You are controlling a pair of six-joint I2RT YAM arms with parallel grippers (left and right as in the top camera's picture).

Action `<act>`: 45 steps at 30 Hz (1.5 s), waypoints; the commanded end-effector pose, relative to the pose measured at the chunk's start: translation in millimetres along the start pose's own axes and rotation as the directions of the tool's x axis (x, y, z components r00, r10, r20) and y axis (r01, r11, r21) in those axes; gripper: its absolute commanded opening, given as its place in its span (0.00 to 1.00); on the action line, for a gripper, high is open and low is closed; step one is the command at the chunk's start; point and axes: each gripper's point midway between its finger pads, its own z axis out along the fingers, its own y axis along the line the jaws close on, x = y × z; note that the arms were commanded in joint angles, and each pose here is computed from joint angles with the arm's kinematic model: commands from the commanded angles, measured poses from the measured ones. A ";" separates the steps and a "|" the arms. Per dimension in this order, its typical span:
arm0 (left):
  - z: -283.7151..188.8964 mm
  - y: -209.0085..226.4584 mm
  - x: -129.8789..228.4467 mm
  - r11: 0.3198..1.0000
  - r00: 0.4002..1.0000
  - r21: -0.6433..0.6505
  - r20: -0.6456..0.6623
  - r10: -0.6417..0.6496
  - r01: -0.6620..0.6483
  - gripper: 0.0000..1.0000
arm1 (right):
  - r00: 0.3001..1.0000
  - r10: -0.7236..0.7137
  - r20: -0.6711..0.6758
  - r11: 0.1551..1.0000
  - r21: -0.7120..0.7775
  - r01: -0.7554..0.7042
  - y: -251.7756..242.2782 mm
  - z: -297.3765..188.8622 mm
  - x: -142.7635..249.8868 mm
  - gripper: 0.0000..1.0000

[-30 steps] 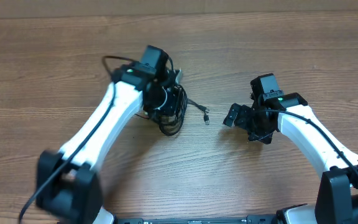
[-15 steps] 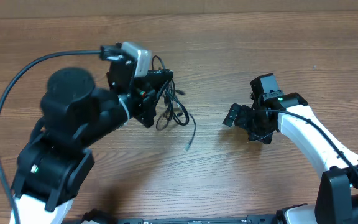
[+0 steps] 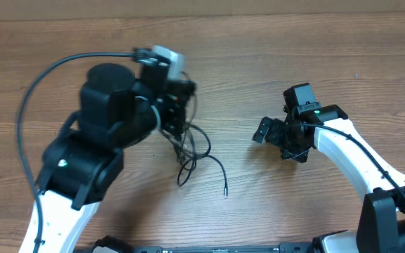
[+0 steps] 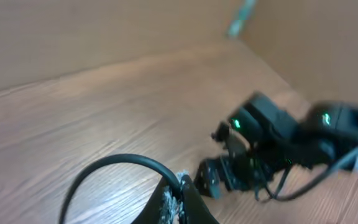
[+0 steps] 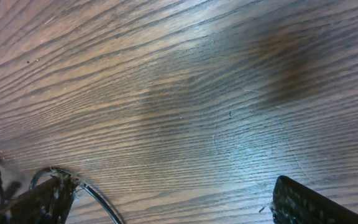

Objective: Untangle cables

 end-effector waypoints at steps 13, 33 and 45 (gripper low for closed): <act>38.7 -12.5 50.1 0.992 0.968 0.062 -0.234 -0.089 0.107 0.04 | 1.000 -0.003 0.009 1.000 -0.012 0.003 1.1 -3.4 1.0 1.00; 91.1 40.4 176.6 0.972 0.706 -0.176 -0.669 -0.235 0.156 0.04 | 0.926 -0.339 -0.166 0.887 -0.386 0.255 46.9 -35.3 47.4 0.92; 66.0 39.1 77.0 0.987 0.943 -0.159 -0.326 -0.062 0.010 0.04 | 0.946 -0.198 -0.256 0.868 -0.494 0.048 84.8 -53.1 52.2 0.64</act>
